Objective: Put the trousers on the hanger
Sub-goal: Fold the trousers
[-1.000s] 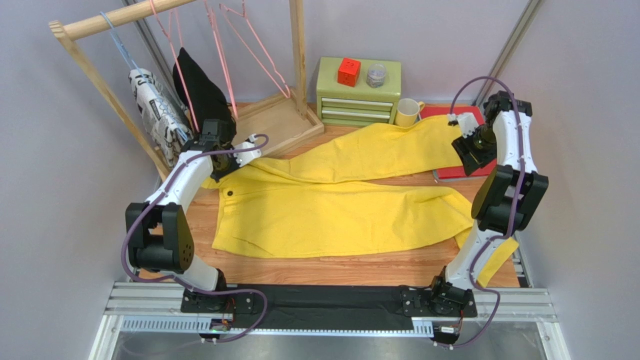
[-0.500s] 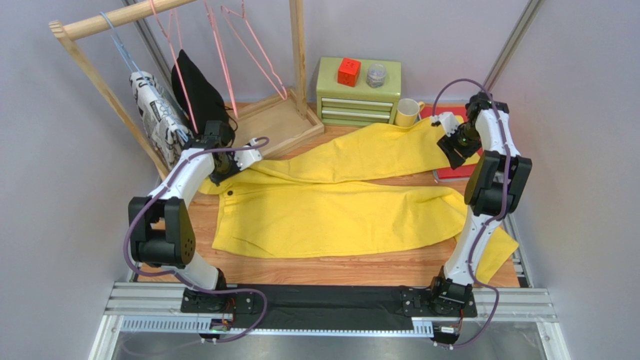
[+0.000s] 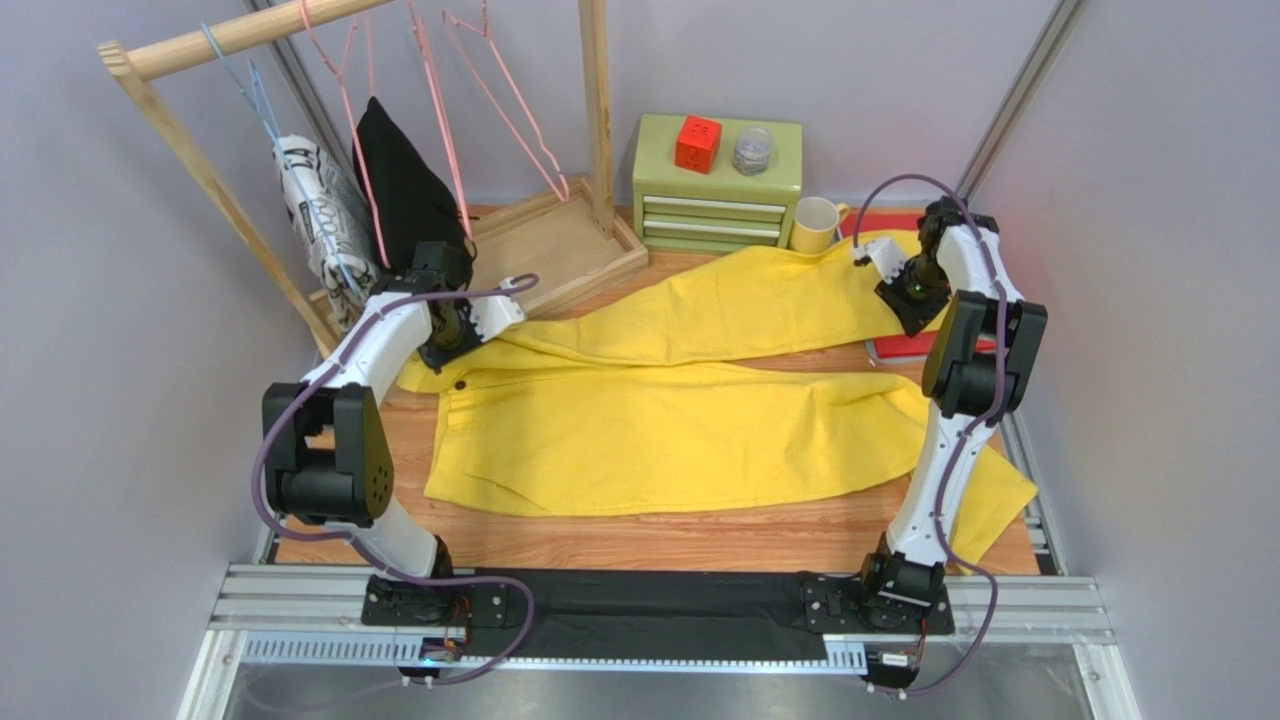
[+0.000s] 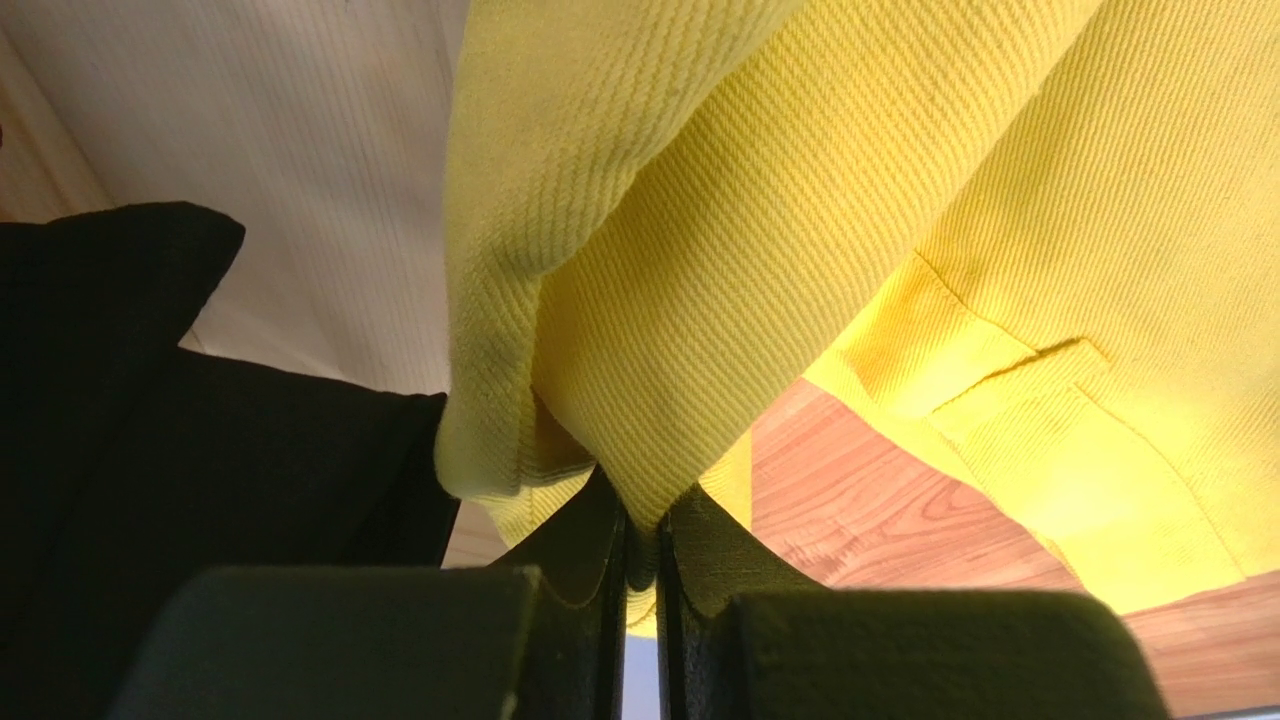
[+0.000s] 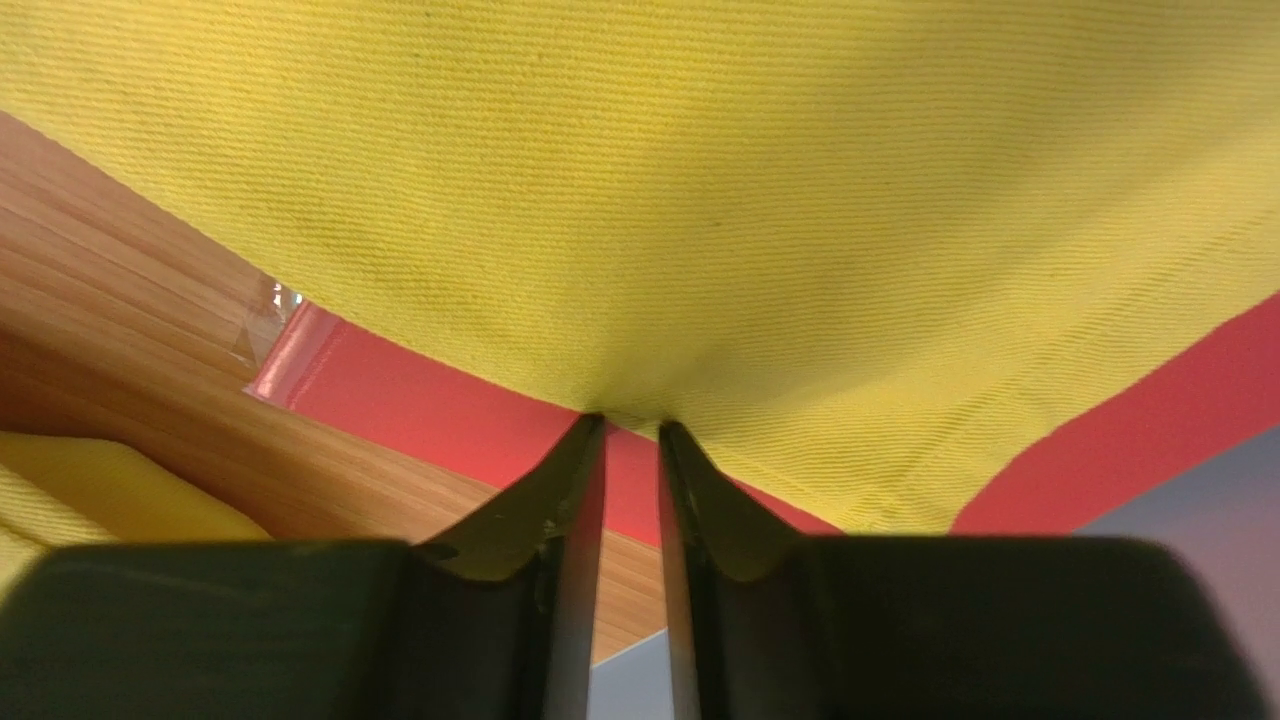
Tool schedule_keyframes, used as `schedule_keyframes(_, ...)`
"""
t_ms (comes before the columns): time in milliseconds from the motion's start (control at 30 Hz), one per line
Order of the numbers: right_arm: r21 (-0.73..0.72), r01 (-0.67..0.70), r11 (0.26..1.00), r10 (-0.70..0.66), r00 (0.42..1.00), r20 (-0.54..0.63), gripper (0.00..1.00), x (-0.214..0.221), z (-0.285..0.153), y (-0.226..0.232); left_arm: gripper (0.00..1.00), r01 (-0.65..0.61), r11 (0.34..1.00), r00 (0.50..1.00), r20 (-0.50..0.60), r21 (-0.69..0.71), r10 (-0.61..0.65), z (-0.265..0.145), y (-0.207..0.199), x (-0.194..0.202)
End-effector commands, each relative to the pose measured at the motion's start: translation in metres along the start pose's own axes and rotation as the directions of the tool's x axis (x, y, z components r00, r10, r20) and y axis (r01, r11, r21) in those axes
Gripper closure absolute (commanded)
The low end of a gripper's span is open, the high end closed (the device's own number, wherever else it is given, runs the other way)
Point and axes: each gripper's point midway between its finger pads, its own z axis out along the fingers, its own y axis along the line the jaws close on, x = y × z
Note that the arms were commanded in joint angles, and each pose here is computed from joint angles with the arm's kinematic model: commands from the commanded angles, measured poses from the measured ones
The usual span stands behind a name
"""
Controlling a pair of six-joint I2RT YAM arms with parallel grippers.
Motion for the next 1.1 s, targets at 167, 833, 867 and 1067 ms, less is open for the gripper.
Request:
schedule_keyframes(167,0.125,0.043,0.991,-0.053,0.995,0.081,0.38,-0.022,-0.008,-0.033,0.91,0.018,0.999,1.000,0.021,0.037,-0.019,-0.002,-0.001,-0.009)
schedule_keyframes(833,0.227,-0.034,0.973,-0.007,0.984,0.176,1.00,-0.005,-0.120,-0.043,1.00,0.114,0.993,0.983,0.146,-0.009,-0.112,-0.025,0.008,-0.029)
schedule_keyframes(867,0.248,-0.042,0.968,-0.005,0.983,0.185,1.00,-0.003,-0.133,-0.042,1.00,0.122,0.992,0.979,0.166,-0.020,-0.117,-0.029,0.010,-0.032)
schedule_keyframes(1067,0.383,-0.076,0.921,-0.009,0.976,0.215,1.00,0.032,-0.230,-0.005,1.00,0.140,0.980,0.953,0.287,-0.140,-0.095,-0.070,0.012,-0.034)
